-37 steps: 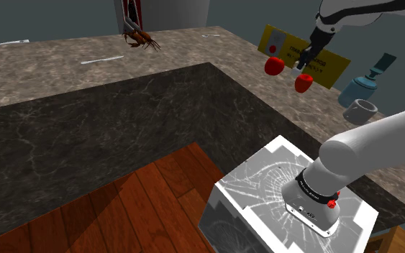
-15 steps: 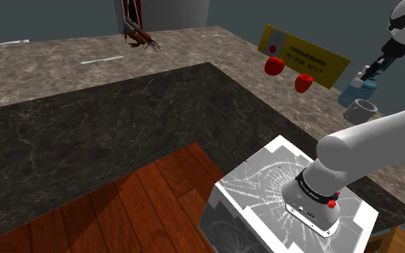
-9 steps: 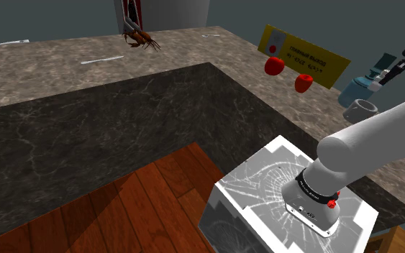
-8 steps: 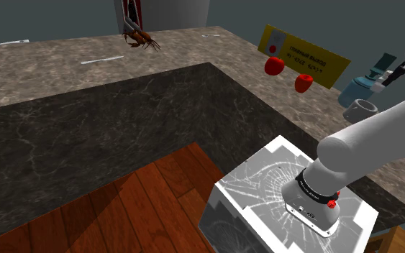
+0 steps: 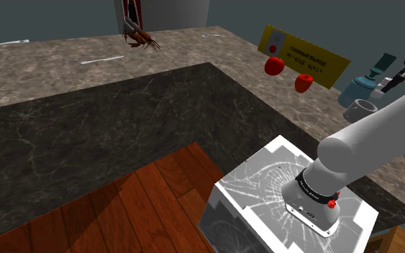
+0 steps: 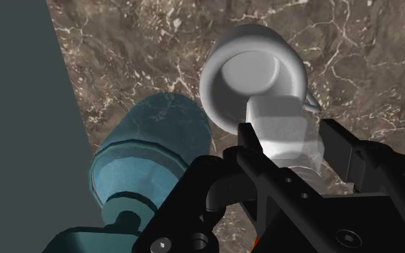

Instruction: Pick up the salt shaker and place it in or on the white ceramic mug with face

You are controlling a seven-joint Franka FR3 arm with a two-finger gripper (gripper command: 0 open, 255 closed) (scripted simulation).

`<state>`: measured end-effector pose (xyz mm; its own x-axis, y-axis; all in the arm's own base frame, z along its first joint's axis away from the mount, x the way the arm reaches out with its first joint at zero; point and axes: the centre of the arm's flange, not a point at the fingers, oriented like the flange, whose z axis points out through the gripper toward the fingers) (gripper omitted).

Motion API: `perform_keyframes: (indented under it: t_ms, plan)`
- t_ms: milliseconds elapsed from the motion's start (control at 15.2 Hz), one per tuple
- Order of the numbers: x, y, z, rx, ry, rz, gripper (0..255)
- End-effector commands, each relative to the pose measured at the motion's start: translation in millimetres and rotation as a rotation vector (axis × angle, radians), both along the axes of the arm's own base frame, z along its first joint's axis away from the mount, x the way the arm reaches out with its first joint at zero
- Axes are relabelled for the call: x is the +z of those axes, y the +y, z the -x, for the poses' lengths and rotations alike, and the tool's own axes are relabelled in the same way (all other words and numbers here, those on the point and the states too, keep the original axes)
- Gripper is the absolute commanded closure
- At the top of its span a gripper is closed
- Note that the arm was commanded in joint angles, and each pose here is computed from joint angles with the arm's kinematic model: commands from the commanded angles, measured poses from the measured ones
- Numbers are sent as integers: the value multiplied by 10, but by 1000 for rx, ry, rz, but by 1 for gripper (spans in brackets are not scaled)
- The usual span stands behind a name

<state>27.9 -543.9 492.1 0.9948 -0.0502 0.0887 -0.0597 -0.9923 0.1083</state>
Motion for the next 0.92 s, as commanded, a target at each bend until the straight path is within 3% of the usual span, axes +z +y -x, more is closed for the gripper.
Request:
perform_keyframes:
  t_ms: [0, 462, 858]
  plan:
    - [-112, -16, -1, 0, 0, 1, 255]
    - [-530, -16, -1, 0, 0, 1, 255]
    - [-530, -16, -1, 0, 0, 1, 255]
